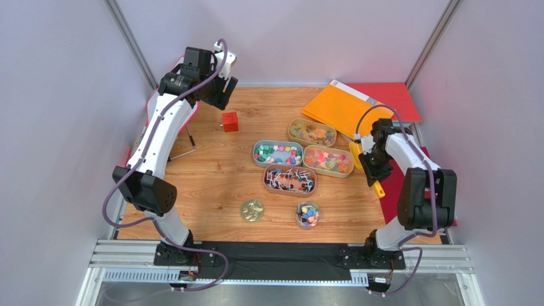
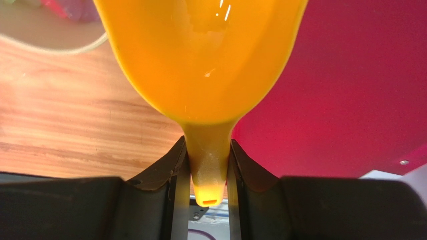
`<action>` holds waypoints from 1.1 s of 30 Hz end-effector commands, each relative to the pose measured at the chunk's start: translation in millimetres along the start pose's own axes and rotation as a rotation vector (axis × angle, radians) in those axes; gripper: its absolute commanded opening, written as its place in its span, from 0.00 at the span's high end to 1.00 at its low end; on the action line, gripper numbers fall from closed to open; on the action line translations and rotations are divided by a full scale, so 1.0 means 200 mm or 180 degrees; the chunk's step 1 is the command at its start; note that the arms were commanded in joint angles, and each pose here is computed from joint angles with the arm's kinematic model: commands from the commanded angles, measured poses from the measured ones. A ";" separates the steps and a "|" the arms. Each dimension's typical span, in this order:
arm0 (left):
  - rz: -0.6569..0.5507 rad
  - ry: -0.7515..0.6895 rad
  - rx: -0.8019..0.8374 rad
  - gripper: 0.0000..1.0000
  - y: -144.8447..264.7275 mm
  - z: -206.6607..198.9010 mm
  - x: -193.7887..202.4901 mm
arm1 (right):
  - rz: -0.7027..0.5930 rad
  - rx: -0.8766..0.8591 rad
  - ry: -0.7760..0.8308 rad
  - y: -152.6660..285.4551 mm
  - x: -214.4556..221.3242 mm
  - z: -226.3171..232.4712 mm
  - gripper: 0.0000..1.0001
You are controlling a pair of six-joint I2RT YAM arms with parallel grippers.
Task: Pack the candies
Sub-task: Place the spatula at the center of the board.
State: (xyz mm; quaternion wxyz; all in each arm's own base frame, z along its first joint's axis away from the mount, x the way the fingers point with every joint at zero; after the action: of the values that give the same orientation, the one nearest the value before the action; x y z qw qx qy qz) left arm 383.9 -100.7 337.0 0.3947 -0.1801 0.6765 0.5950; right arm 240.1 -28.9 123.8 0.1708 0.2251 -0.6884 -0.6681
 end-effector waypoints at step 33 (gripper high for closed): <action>-0.0839 -0.0425 0.0695 0.13 0.29 -0.30 -0.03 | -0.0953 0.0294 0.0437 0.35 0.03 0.02 0.32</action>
State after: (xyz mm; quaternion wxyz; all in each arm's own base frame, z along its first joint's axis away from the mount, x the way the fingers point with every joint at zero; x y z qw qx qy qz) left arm 342.6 -133.1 351.4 0.4899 -0.1715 0.6658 0.5361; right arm 238.3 -35.3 129.3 0.1410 0.2532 -0.6921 -0.6610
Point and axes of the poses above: each gripper's point midway between its finger pads, its own y axis back along the fingers, its own z axis along the line the jaws close on, x = y × z, the point moved 6 cm from there along y, back along the fingers, and after that the axes turned 13 degrees about y, right-handed, at the moved point
